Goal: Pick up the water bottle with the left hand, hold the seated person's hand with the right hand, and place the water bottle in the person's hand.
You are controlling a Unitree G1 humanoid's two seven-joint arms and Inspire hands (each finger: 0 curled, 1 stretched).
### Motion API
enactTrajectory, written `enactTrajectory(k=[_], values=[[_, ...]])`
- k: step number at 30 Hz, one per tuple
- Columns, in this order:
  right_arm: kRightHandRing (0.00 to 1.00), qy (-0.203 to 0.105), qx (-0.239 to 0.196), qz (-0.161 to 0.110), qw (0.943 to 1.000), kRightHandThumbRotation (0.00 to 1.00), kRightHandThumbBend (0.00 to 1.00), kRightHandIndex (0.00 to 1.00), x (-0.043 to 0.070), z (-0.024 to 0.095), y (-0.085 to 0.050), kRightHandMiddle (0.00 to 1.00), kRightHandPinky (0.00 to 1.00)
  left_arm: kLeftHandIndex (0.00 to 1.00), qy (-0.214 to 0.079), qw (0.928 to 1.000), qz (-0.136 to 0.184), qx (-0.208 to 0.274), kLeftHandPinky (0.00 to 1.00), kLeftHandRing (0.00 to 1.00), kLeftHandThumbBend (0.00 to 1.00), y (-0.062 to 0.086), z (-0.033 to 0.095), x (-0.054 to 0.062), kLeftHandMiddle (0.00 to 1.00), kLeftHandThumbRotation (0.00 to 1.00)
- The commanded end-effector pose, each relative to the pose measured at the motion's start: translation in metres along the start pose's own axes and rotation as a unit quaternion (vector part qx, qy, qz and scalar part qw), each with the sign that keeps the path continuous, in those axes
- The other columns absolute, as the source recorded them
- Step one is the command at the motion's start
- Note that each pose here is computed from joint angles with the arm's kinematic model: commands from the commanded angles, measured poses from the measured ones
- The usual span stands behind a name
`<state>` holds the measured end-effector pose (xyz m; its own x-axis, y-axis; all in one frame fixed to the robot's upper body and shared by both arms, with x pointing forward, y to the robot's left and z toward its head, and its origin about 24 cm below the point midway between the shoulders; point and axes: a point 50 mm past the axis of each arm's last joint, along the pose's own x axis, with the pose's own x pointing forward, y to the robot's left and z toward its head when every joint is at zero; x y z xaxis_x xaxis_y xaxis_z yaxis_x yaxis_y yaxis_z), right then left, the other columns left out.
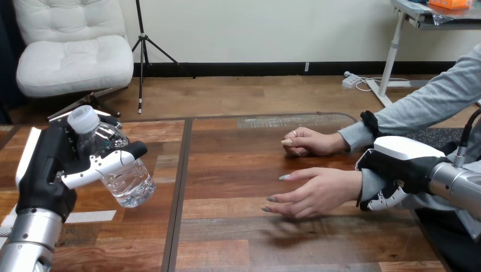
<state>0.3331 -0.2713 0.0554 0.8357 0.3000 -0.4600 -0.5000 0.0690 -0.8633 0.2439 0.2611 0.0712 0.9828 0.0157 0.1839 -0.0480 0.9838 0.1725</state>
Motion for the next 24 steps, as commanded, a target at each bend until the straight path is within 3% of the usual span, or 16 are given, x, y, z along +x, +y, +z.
enactTrajectory(k=[1,24], values=[[0.30,-0.018,0.016,-0.044,0.9987,0.00,0.46,0.42,0.0029,0.0072,-0.0169,0.37,0.25,0.40,-0.068,0.9976,0.003,0.010,0.30,0.35,0.74,0.0035,0.0285,0.0128,0.39,0.00],[0.29,-0.025,0.027,-0.052,0.9980,0.00,0.46,0.40,0.0014,0.0073,-0.0177,0.36,0.24,0.39,-0.070,0.9975,0.001,0.009,0.30,0.35,0.74,0.0025,0.0296,0.0125,0.39,0.00]])
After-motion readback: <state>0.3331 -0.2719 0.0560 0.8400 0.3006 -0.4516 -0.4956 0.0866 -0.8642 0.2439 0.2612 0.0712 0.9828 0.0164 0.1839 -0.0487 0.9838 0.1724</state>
